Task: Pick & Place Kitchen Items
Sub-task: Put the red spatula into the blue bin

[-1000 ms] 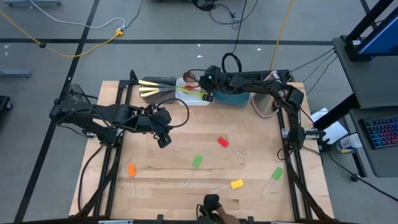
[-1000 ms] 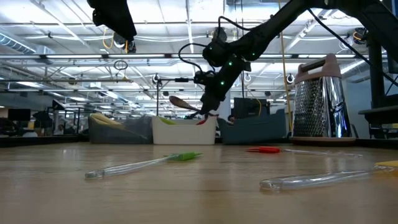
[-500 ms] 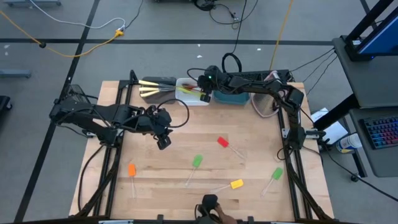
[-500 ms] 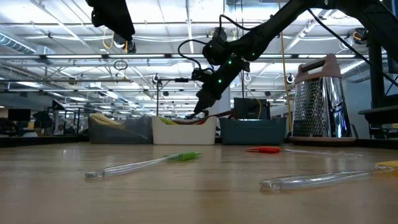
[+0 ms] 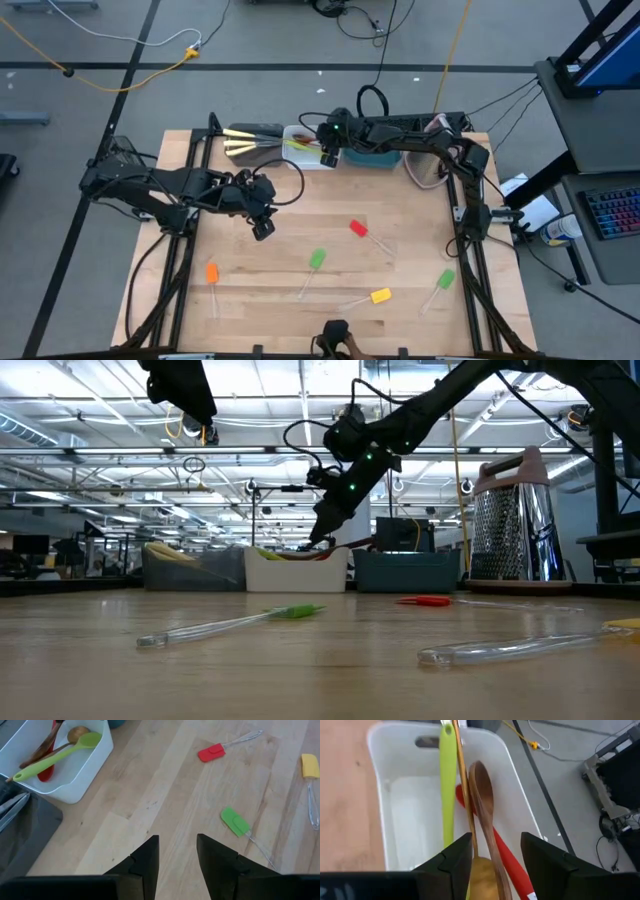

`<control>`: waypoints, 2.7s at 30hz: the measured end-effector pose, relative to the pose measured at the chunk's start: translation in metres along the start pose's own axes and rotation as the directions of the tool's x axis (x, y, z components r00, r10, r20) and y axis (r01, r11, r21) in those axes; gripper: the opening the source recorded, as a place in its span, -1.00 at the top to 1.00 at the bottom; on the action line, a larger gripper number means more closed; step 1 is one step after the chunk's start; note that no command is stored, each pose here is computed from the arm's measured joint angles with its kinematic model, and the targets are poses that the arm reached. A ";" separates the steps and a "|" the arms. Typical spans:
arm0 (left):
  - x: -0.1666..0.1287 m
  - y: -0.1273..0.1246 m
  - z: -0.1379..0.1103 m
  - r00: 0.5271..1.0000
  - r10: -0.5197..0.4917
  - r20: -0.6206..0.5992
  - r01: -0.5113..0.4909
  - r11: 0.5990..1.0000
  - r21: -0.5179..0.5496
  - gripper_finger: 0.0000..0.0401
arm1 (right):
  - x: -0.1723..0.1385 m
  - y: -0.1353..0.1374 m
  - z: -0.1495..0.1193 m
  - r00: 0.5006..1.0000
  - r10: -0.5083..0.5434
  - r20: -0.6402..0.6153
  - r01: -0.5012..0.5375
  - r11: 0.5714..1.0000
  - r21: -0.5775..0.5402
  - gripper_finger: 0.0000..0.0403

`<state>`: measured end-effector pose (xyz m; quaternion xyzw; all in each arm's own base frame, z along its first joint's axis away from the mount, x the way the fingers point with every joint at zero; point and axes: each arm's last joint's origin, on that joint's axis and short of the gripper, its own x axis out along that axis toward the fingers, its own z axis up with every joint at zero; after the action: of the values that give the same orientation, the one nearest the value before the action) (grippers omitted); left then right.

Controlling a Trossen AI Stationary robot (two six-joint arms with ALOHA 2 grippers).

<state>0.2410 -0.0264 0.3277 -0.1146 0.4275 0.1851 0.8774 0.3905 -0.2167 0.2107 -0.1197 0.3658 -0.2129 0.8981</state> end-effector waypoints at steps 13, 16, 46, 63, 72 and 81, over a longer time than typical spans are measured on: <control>0.000 0.000 0.000 1.000 0.001 -0.001 -0.001 1.000 0.005 0.32 | -0.064 0.047 0.037 0.992 0.127 0.007 -0.127 0.991 -0.036 0.20; 0.000 0.000 0.000 1.000 0.002 -0.004 -0.002 1.000 0.009 0.32 | -0.075 0.061 0.038 0.985 0.168 -0.029 -0.169 0.985 -0.029 0.21; -0.006 -0.016 -0.013 0.986 -0.130 -0.107 0.131 0.991 0.002 0.32 | -0.118 0.216 -0.006 0.879 0.412 -0.241 -0.405 0.911 0.078 0.19; -0.008 -0.020 -0.016 0.989 -0.114 -0.091 0.117 0.993 0.025 0.32 | -0.112 0.203 -0.073 0.786 0.293 -0.544 -0.082 0.922 0.378 0.19; -0.007 -0.020 -0.016 0.992 -0.099 -0.081 0.103 0.994 0.039 0.32 | -0.105 0.195 -0.089 0.781 0.284 -0.556 -0.034 0.908 0.417 0.19; -0.008 -0.019 -0.016 0.992 -0.097 -0.080 0.102 0.993 0.060 0.32 | -0.098 0.192 -0.100 0.793 0.293 -0.535 -0.048 0.905 0.423 0.05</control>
<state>0.2340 -0.0513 0.3250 -0.1149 0.4603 0.1227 0.8717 0.3133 -0.0077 0.1290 0.1663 0.5847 -0.2237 0.7619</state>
